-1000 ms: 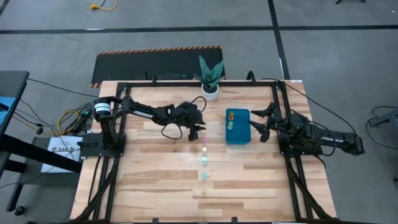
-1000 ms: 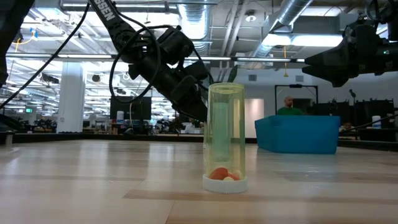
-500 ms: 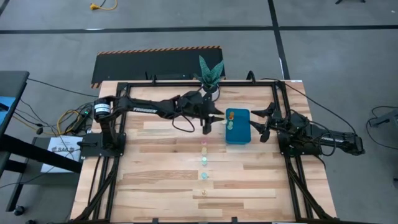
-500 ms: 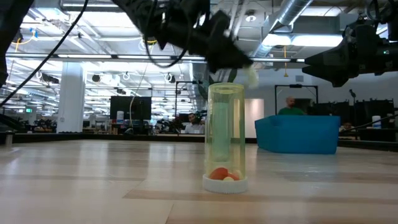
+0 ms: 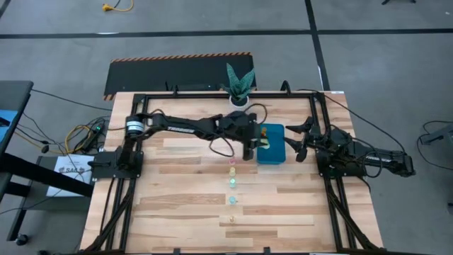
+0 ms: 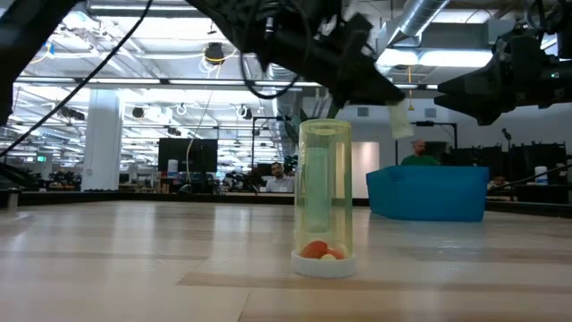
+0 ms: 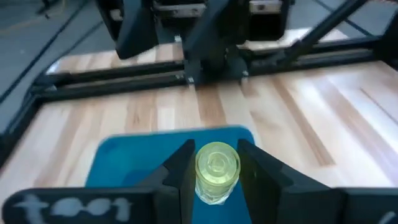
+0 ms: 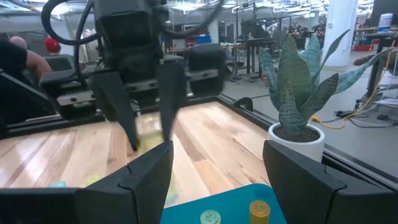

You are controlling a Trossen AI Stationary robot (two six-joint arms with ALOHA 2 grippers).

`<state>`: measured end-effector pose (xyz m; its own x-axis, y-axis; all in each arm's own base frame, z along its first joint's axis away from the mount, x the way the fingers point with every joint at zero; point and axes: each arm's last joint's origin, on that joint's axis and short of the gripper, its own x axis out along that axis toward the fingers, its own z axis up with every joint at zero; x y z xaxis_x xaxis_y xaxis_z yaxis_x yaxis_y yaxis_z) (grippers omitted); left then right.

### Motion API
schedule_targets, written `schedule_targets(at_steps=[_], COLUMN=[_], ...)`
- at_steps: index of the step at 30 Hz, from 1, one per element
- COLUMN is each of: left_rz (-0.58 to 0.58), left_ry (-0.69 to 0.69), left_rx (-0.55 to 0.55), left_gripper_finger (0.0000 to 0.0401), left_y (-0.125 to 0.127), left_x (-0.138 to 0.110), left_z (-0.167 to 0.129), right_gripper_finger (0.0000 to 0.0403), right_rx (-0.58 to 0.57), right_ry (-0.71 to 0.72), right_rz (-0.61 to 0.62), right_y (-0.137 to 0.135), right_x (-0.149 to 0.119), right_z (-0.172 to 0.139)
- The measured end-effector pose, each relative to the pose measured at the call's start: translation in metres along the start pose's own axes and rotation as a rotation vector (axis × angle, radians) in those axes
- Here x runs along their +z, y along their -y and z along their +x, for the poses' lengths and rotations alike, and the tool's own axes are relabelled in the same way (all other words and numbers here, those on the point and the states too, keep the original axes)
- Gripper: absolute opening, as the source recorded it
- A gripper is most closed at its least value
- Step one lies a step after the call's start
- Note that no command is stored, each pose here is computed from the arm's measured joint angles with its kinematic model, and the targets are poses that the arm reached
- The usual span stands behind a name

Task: Pick and place pill bottles into a basket
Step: Put the top green pill bottle into the blue bin

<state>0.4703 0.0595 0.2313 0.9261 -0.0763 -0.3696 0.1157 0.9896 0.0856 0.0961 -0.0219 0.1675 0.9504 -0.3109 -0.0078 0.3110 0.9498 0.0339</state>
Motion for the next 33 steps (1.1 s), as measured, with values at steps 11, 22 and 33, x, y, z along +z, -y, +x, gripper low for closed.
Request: schedule_targets(at_steps=[11, 22, 33], left_rz=[-0.029, -0.057, -0.133], left_ry=[-0.155, -0.213, -0.239], left_rx=[-0.031, -0.002, 0.02], left_gripper_finger=[0.0088, 0.0088, 0.0087], left_y=[-0.003, -0.003, -0.003], left_x=[-0.022, -0.033, -0.056], left_z=[0.035, 0.04, 0.055], right_gripper_finger=[0.0244, 0.0244, 0.0244], right_rx=[0.001, 0.001, 0.001], right_ry=[0.0, 0.0, 0.0], right_rz=[0.0, 0.0, 0.0], right_y=[0.0, 0.0, 0.0], right_x=[0.0, 0.0, 0.0], right_z=[0.0, 0.0, 0.0])
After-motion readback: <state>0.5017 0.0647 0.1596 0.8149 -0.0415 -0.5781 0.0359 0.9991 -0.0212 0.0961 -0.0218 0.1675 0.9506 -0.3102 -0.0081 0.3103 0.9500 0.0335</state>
